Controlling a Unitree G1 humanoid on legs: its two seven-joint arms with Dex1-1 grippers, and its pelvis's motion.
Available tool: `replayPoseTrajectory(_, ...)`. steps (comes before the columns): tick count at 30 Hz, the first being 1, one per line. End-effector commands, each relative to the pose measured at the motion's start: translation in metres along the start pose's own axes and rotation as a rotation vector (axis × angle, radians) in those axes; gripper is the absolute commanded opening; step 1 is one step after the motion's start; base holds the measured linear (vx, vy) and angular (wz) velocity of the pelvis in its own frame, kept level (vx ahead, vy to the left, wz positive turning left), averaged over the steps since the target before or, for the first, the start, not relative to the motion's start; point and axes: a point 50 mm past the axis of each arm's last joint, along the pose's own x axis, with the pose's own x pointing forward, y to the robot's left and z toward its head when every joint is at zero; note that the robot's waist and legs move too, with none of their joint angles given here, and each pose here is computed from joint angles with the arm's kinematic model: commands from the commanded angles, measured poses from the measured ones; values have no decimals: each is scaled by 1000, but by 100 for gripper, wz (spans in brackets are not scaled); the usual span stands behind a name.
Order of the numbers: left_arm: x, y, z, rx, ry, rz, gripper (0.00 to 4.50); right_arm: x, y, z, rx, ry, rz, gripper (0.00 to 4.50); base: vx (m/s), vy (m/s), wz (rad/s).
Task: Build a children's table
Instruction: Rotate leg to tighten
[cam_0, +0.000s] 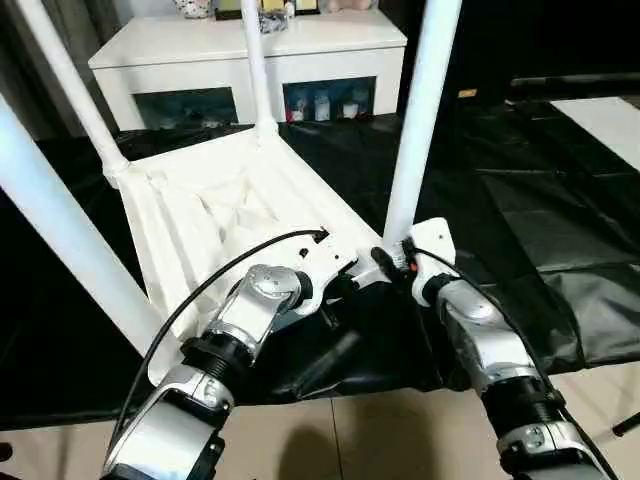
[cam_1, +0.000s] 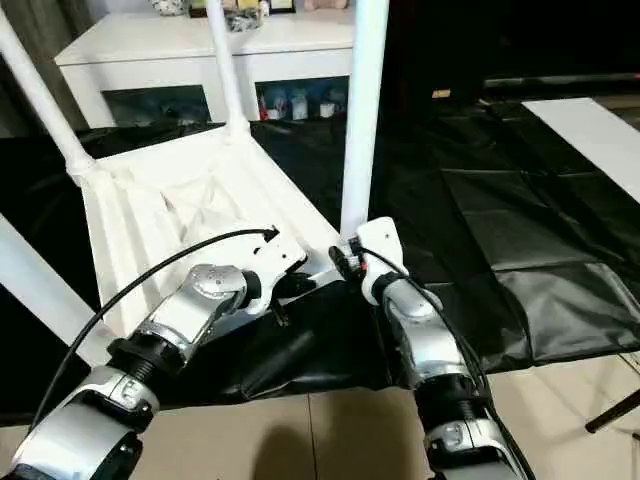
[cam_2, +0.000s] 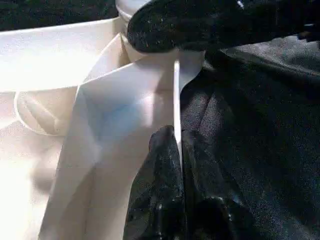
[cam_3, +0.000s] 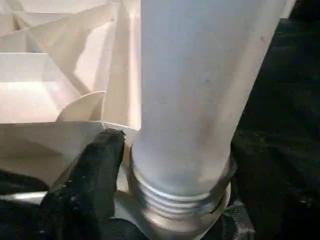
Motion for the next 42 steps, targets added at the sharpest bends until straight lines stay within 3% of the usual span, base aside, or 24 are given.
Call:
replayPoseTrajectory(1,0,-1,-4,33,27,3,0,3,22,10,1,-57,163,371,0,0,0)
replayPoseTrajectory(6,-16,-3,-10,92,-29,-149,0,-18,4,8,-77,-8,414,371,0,0,0)
replayPoseTrajectory(9,-33,-8,-16,127,-73,-313,0,-36,-8,4,-182,23,547,371,0,0,0)
replayPoseTrajectory(21,-55,-8,-28,140,-72,-415,0,-46,-14,3,-233,65,689,371,0,0,0)
replayPoseTrajectory(29,-57,-6,-29,139,-64,-411,0,-47,-14,2,-213,70,709,290,0,0,0)
replayPoseTrajectory(34,-56,-6,-30,141,-54,-401,0,-46,-14,2,-198,67,695,273,0,0,0)
replayPoseTrajectory(38,-50,-5,-34,126,-11,-347,0,-37,-16,-1,-170,76,572,272,0,0,0)
replayPoseTrajectory(42,-29,1,-26,44,-2,-172,0,-16,-10,-10,-55,98,284,272,0,0,0)
